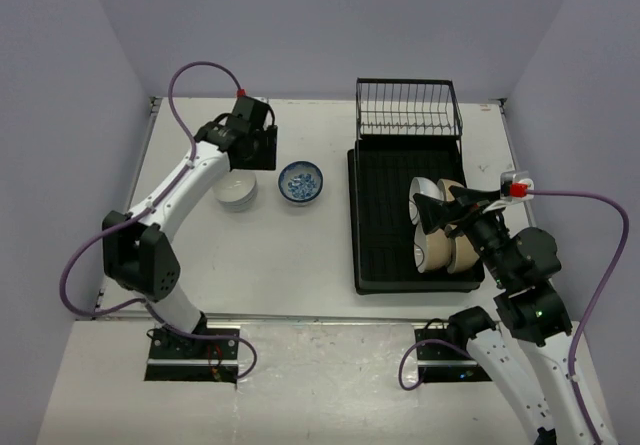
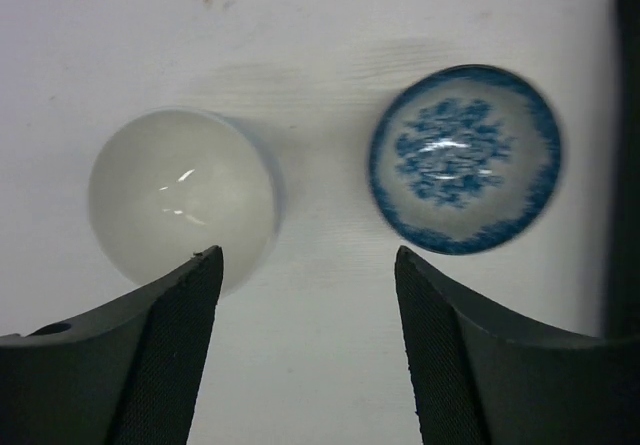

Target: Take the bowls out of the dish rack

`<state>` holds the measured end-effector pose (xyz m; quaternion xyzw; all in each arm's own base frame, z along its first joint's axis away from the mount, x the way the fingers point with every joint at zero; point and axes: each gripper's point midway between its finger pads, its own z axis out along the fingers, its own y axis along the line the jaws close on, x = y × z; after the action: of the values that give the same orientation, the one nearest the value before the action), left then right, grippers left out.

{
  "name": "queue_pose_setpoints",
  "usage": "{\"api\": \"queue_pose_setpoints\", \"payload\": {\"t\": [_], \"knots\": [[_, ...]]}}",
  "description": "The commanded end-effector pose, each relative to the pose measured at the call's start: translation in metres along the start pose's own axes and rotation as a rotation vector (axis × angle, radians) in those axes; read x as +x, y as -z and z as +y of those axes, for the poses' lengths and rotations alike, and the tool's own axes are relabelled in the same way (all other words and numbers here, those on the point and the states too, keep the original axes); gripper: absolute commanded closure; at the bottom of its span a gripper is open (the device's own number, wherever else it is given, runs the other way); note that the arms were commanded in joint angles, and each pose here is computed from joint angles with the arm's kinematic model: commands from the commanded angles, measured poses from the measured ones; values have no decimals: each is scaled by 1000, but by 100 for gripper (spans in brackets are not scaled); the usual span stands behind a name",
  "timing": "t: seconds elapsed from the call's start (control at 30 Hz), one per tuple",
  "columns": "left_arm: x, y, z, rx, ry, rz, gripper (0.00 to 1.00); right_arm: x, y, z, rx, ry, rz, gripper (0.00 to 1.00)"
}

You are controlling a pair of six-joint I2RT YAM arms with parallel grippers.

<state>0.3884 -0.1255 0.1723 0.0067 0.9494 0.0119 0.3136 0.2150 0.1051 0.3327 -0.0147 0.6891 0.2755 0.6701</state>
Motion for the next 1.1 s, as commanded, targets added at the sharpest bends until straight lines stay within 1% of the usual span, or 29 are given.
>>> {"api": "queue_pose_setpoints", "payload": {"t": [0.0,0.03,0.07,0.1,0.13,0.17,0.2,0.23,0.27,0.3,0.33,0.4,0.43,0.5,0.53,0.57,0.6,0.63,0.67,0.7,0.73,0.8,0.87,0.9,0.93,0.97,1.0,1.07], "knots": [[-39,67,-71,266,33,-246,28,-7,-2,5,-23,9,-13,1],[-49,87,-86,341,52,-326,8,-8,-1,5,-20,8,-19,1],[-47,100,-106,436,55,-348,0,-10,-1,5,-18,7,-25,1],[-44,117,-130,542,90,-365,0,-10,0,5,-17,6,-30,1],[-64,148,-146,676,134,-475,0,-13,2,4,-8,3,-45,1],[-41,146,-164,793,138,-421,0,-16,4,2,1,2,-57,1],[-40,157,-175,890,248,-406,0,-17,5,1,13,-2,-67,1],[-42,166,-183,1005,304,-473,0,-22,9,-1,25,-6,-88,1],[-31,171,-198,1115,389,-398,0,-25,11,-8,67,-11,-103,1],[-30,182,-204,1190,417,-404,0,-28,14,-11,87,-16,-120,1],[-26,186,-222,1263,442,-380,0,-32,18,-15,112,-22,-145,1],[-20,184,-245,1300,432,-331,0,-38,24,-15,123,-34,-164,1],[-20,179,-263,1334,418,-306,0,-44,30,-14,133,-48,-166,1],[-10,179,-288,1392,422,-236,0,-54,37,-23,204,-71,-185,1],[-11,169,-302,1413,425,-218,0,-66,44,-22,221,-78,-203,1],[-6,166,-311,1435,440,-170,0,-60,44,-29,267,-74,-167,1],[2,148,-322,1431,444,-127,0,-62,46,-36,313,-71,-164,1],[-3,153,-328,1464,438,-127,0,-65,51,-38,336,-57,-150,1],[0,149,-335,1466,443,-103,0,-65,51,-40,353,-51,-139,1],[6,135,-342,1450,444,-75,0,-64,50,-44,374,-32,-127,1],[3,136,-348,1462,440,-77,0,-63,51,-45,381,-24,-121,1],[11,126,-358,1462,436,-47,0,-62,51,-43,365,-8,-121,1],[8,128,-367,1487,429,-46,1,-58,47,-36,314,1,-104,1],[14,115,-373,1473,426,-19,2,-57,44,-34,302,16,-83,1],[11,120,-379,1495,420,-11,3,-51,41,-34,301,24,-43,1],[16,109,-384,1486,419,10,4,-47,38,-35,308,33,-9,1],[13,110,-389,1494,415,10,5,-44,31,-36,312,53,32,1],[17,100,-393,1487,415,28,7,-32,25,-28,255,78,104,1]]}}
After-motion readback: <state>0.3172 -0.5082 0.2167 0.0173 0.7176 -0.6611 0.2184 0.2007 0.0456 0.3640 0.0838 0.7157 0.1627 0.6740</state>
